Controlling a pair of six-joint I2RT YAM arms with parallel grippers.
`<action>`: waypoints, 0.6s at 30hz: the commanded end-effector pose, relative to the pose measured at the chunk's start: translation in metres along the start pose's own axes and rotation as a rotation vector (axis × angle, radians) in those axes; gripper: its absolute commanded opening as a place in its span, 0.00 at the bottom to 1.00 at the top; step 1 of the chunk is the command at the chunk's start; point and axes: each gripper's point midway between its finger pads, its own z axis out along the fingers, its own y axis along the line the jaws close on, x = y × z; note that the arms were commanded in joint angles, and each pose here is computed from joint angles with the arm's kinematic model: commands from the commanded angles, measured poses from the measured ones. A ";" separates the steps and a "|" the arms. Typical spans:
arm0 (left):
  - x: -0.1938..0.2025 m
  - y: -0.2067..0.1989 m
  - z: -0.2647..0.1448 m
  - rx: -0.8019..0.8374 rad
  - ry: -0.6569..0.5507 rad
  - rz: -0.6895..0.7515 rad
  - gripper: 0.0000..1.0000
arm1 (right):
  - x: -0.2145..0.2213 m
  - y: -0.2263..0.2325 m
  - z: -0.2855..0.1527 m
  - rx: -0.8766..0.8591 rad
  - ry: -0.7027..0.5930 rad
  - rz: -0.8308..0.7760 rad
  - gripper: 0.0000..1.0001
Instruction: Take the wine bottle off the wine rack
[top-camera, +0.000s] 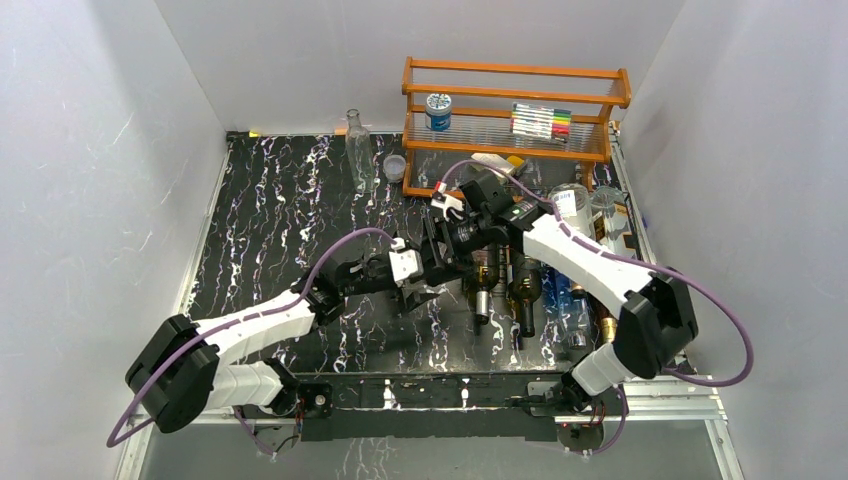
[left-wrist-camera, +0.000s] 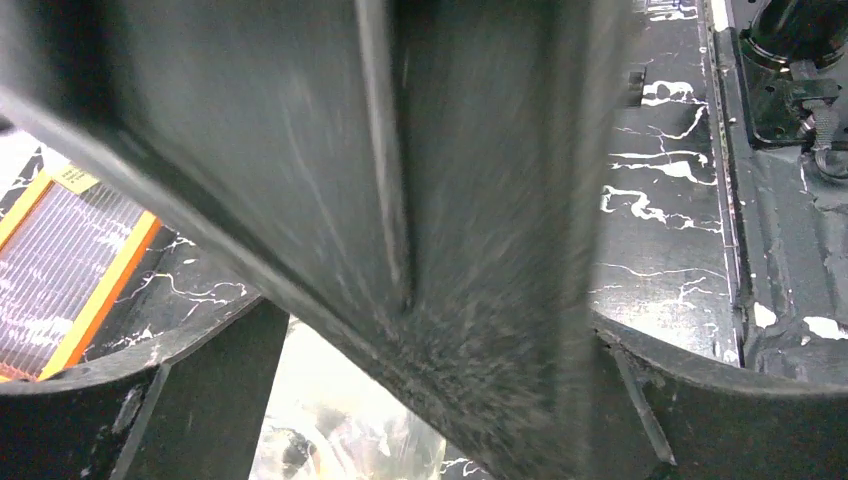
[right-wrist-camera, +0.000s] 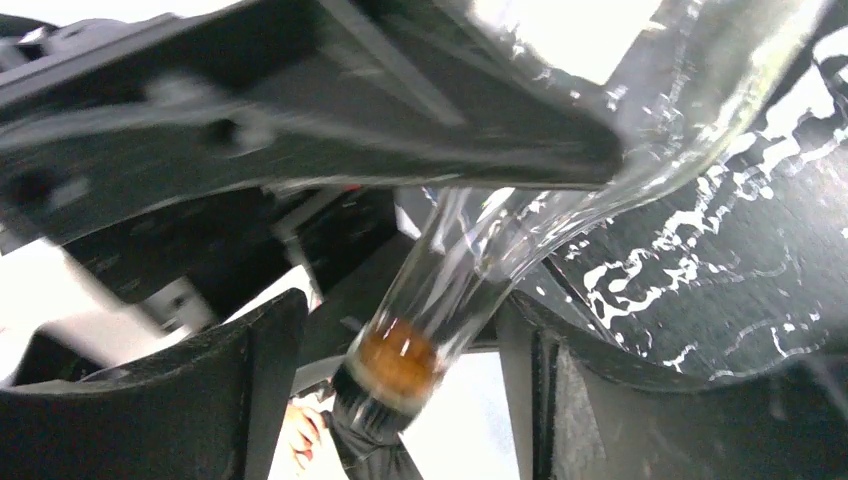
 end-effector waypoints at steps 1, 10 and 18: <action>0.013 -0.007 -0.002 0.003 0.020 -0.023 0.85 | -0.014 0.065 -0.026 -0.228 -0.115 -0.186 0.82; 0.012 0.018 -0.011 -0.148 0.041 -0.002 0.35 | -0.031 0.062 -0.035 -0.145 -0.231 -0.185 0.86; 0.002 0.035 -0.025 -0.264 0.053 -0.019 0.12 | -0.060 0.037 -0.107 0.213 -0.568 -0.215 0.98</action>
